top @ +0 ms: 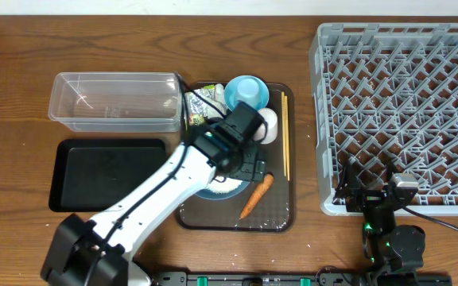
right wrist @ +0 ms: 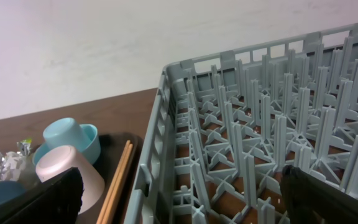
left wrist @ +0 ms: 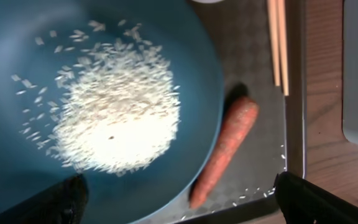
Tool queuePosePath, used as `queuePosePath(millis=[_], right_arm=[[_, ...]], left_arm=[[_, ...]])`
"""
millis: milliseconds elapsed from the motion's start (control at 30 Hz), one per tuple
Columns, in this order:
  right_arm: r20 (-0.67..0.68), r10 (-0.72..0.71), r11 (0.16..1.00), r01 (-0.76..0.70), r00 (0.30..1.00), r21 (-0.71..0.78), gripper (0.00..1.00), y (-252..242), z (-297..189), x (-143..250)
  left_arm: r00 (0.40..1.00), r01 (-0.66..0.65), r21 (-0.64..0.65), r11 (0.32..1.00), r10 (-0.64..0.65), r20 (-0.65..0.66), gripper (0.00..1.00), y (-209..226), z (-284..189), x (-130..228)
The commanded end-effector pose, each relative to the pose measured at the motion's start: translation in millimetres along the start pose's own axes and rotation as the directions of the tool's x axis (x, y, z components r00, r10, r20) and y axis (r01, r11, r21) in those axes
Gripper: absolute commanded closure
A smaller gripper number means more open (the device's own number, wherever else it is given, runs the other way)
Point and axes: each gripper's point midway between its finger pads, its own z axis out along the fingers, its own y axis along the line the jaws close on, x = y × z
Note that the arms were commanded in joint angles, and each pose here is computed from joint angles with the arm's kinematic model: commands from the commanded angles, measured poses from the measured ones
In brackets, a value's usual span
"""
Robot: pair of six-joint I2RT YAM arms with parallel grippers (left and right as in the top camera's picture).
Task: Sort waste into correct bins and load items into the dishwasher rack
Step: 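Reach the left gripper to the blue rice bowl rim and grasp it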
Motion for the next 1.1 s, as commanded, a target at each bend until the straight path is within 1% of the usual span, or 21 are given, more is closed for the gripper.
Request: queuePosePath(millis=[0,100,133,233,300,433,500,633,733,933,1067], right_arm=[[-0.001,-0.013,1.0,0.013,1.0,0.002,0.01,0.1,0.0,1.2],[-0.001,-0.013,1.0,0.013,1.0,0.001,0.01,0.2,0.0,1.2],[-0.001,-0.013,1.0,0.013,1.0,0.002,0.01,0.1,0.0,1.2],[-0.001,-0.013,1.0,0.013,1.0,0.002,0.01,0.1,0.0,1.2],[-0.001,-0.013,1.0,0.013,1.0,0.002,0.01,0.1,0.0,1.2],[-0.001,-0.013,1.0,0.013,1.0,0.002,0.01,0.1,0.0,1.2],[-0.001,-0.013,1.0,0.013,1.0,0.001,0.01,0.2,0.0,1.2],[-0.001,-0.013,1.0,0.013,1.0,0.002,0.01,0.1,0.0,1.2],[-0.001,-0.013,1.0,0.013,1.0,0.002,0.01,0.1,0.0,1.2],[-0.001,-0.013,1.0,0.013,1.0,0.001,0.01,0.2,0.0,1.2],[-0.001,-0.013,1.0,0.013,1.0,0.001,0.01,0.2,0.0,1.2]], left_arm=[[0.998,-0.041,0.01,0.999,0.04,0.04,0.02,-18.4,-1.5,-6.8],[0.986,-0.154,0.014,0.988,0.153,0.061,0.02,-32.0,6.0,-8.2],[0.984,-0.163,-0.013,0.987,0.163,0.07,0.02,-30.5,8.8,-10.0],[0.982,-0.143,-0.152,0.978,0.159,0.099,0.02,-11.8,19.8,-19.2],[0.984,-0.125,-0.199,0.972,0.146,0.099,0.02,-4.3,29.3,-22.1],[0.993,-0.065,-0.208,0.976,0.083,0.079,0.01,-3.0,45.4,-18.5],[0.995,-0.052,-0.211,0.976,0.068,0.074,0.06,-3.3,50.4,-17.5],[0.995,-0.054,-0.206,0.977,0.071,0.073,0.07,-5.6,58.5,-19.0],[0.994,-0.053,-0.203,0.978,0.071,0.078,0.12,-6.6,59.9,-20.6],[0.996,-0.045,-0.202,0.978,0.059,0.068,0.16,-5.1,62.8,-16.3],[0.998,-0.033,-0.211,0.977,0.045,0.053,0.16,0.3,67.9,-9.0]])
